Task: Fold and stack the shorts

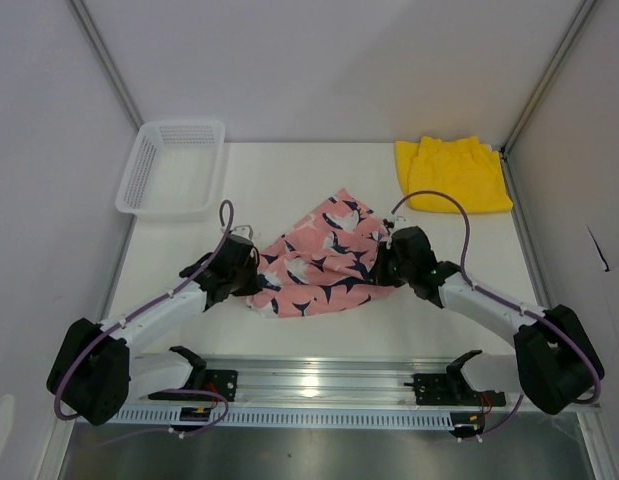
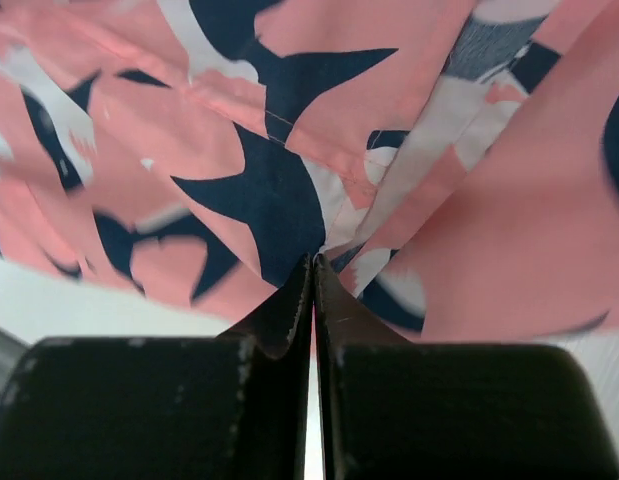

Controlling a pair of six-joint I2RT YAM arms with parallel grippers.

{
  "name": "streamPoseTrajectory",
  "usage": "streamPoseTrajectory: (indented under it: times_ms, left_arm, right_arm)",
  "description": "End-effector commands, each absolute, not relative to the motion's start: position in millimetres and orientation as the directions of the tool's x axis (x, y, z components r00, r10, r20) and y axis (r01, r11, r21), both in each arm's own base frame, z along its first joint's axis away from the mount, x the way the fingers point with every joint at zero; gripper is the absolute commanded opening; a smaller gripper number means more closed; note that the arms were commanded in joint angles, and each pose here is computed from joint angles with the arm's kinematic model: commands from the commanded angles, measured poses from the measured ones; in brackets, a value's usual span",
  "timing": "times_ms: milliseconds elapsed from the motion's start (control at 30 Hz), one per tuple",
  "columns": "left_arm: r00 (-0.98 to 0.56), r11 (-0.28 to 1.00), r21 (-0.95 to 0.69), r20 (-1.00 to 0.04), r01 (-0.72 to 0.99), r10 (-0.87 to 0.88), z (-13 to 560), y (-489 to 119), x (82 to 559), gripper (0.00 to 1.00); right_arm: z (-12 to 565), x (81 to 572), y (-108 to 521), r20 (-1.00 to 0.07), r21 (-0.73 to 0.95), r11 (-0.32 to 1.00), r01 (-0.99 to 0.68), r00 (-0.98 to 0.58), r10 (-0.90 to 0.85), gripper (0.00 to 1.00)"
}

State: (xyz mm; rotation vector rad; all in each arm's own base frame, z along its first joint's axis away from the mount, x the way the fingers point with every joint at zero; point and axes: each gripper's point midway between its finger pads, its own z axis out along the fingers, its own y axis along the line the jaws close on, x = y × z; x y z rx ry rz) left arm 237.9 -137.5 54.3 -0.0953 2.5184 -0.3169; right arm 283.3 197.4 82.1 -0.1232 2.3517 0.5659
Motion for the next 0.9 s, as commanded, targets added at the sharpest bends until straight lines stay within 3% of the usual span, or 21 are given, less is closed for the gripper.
streamPoseTrajectory:
  times_ms: [0, 100, 233, 333, 567, 867]
  left_arm:
    - [-0.811, 0.966, -0.258, -0.563, -0.009, -0.158, 52.1, -137.4, 241.3, 0.13]
    - [-0.812, 0.965, -0.26, -0.561, -0.015, -0.164, 48.2, -137.2, 241.1, 0.14]
    - [-0.812, 0.964, -0.266, -0.558, -0.02, -0.171, 44.3, -138.6, 241.9, 0.14]
    - [-0.814, 0.963, -0.269, -0.556, -0.018, -0.171, 40.8, -139.6, 241.6, 0.14]
    - [-0.806, 0.966, -0.26, -0.57, -0.006, -0.159, 31.2, -136.0, 232.5, 0.14]
    - [-0.793, 0.962, -0.273, -0.583, -0.012, -0.176, 32.6, -134.1, 228.2, 0.14]
  right_arm:
    - [73.0, 244.7, 189.9, -0.608, 0.378, 0.9, -0.218, -0.791, 0.064, 0.0]
    - [70.9, 228.3, 179.7, -0.588, 0.363, 0.908, -0.209, -0.808, 0.049, 0.02]
    - [91.5, 236.1, 179.6, -0.628, 0.35, 0.908, -0.231, -0.777, 0.045, 0.33]
    - [105.4, 246.8, 187.1, -0.641, 0.392, 0.885, -0.253, -0.765, 0.065, 0.47]
    - [115.0, 266.8, 207.3, -0.617, 0.498, 0.813, -0.302, -0.782, 0.087, 0.58]
    - [87.8, 291.6, 218.1, -0.536, 0.548, 0.791, -0.273, -0.84, 0.082, 0.59]
